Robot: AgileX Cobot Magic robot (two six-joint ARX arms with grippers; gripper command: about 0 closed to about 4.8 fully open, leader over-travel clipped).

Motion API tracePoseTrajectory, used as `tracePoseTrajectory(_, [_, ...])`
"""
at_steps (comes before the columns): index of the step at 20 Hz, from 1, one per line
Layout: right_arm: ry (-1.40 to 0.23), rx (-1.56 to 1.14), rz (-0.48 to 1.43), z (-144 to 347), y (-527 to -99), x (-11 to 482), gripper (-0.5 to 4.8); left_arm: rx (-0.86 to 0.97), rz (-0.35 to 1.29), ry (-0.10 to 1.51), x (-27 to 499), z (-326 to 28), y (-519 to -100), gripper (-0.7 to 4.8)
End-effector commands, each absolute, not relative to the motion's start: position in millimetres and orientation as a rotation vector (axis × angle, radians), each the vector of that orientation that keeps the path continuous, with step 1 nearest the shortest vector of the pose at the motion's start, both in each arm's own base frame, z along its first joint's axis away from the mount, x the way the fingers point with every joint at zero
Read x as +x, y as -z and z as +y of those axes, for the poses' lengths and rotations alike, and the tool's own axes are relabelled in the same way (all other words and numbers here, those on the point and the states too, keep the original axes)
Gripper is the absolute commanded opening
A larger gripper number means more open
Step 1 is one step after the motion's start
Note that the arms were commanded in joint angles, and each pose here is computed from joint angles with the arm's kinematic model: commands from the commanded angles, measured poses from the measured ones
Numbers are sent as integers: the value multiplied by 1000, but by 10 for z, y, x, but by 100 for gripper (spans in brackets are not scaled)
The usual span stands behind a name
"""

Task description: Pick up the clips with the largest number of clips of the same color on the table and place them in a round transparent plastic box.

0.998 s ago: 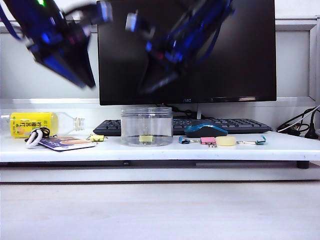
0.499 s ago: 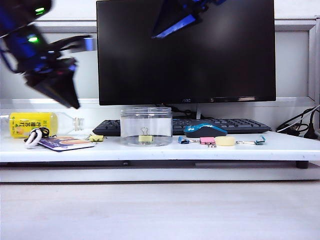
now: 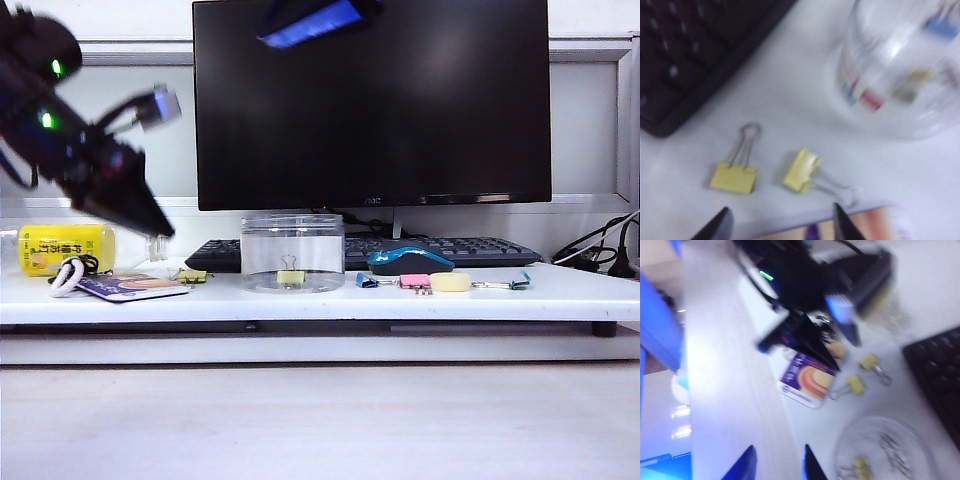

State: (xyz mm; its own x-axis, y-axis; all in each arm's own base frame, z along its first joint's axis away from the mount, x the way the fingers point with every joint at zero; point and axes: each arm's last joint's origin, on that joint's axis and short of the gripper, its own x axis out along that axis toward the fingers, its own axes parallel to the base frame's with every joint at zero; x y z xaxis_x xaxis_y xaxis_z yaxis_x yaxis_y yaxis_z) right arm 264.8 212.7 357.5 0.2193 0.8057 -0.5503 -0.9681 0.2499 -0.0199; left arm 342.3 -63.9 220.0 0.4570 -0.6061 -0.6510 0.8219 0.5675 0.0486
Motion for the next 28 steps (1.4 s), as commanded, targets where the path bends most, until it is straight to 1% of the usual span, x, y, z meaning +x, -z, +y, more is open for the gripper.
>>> tracePoseTrajectory(1, [-1308, -405, 459, 2193, -3614, 2573, 127, 440, 621, 896, 3498, -640, -2098, 252])
tracePoseTrajectory(8, [-1313, -414, 455, 2210, -3612, 2560, 127, 482, 510, 883, 3596, -656, -2120, 251])
tracePoseTrajectory(15, [-1313, -417, 454, 2209, -3611, 2560, 127, 460, 483, 919, 3654, -557, -2046, 245])
tracePoseTrajectory(20, [-1314, -417, 455, 2210, -3610, 2560, 127, 435, 471, 958, 3677, -566, -1988, 237])
tracePoseTrajectory(25, [-1313, -417, 454, 2210, -3610, 2561, 127, 429, 488, 962, 3708, -571, -1896, 236])
tracePoseTrajectory(27, [-1313, -422, 451, 2210, -3610, 2563, 127, 431, 484, 961, 3716, -572, -1890, 227])
tracePoseTrajectory(28, [-1309, -427, 450, 2209, -3608, 2565, 127, 431, 484, 961, 3716, -572, -1889, 212])
